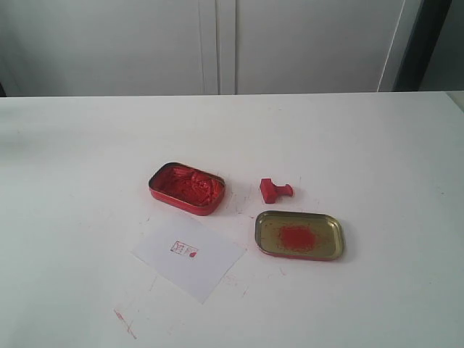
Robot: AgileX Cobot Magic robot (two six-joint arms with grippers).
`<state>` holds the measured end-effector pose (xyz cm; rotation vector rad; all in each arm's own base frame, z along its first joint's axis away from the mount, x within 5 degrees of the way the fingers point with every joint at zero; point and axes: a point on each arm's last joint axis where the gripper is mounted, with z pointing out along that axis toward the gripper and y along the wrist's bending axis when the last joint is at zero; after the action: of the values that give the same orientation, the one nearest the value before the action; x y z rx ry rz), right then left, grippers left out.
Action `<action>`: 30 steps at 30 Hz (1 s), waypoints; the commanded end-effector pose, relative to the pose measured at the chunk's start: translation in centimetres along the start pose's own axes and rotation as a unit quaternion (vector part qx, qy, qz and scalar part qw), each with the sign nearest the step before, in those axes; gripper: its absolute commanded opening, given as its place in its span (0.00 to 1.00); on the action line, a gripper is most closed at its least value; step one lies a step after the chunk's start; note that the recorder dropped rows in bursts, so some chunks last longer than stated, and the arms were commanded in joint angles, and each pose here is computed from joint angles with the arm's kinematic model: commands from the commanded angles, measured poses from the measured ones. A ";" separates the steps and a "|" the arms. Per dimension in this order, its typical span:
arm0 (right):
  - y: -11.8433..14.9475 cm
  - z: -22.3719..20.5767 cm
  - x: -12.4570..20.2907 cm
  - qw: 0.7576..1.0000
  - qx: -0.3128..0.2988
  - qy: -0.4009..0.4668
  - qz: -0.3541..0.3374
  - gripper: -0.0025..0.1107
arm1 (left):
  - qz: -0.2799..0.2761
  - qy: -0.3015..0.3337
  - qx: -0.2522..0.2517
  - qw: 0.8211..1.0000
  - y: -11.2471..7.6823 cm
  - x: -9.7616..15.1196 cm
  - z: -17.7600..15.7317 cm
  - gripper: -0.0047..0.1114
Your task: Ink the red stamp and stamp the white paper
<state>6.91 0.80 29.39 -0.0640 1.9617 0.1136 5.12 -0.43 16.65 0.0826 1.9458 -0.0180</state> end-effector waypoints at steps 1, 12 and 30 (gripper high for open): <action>-0.1 -0.2 0.3 1.000 0.006 -0.011 0.000 0.02 | 0.001 -0.001 -0.001 1.000 0.0 0.1 0.0 0.04; -0.3 0.0 3.3 1.000 0.004 -0.027 0.001 0.02 | 0.001 -0.001 -0.001 1.000 0.0 0.1 0.0 0.04; -0.5 0.2 6.7 0.998 0.002 -0.056 0.001 0.02 | 0.001 -0.001 -0.001 1.000 0.0 0.1 0.0 0.04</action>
<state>4.93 0.54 23.94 -0.0632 1.8863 0.1208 5.12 -0.43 16.65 0.0826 1.9458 -0.0180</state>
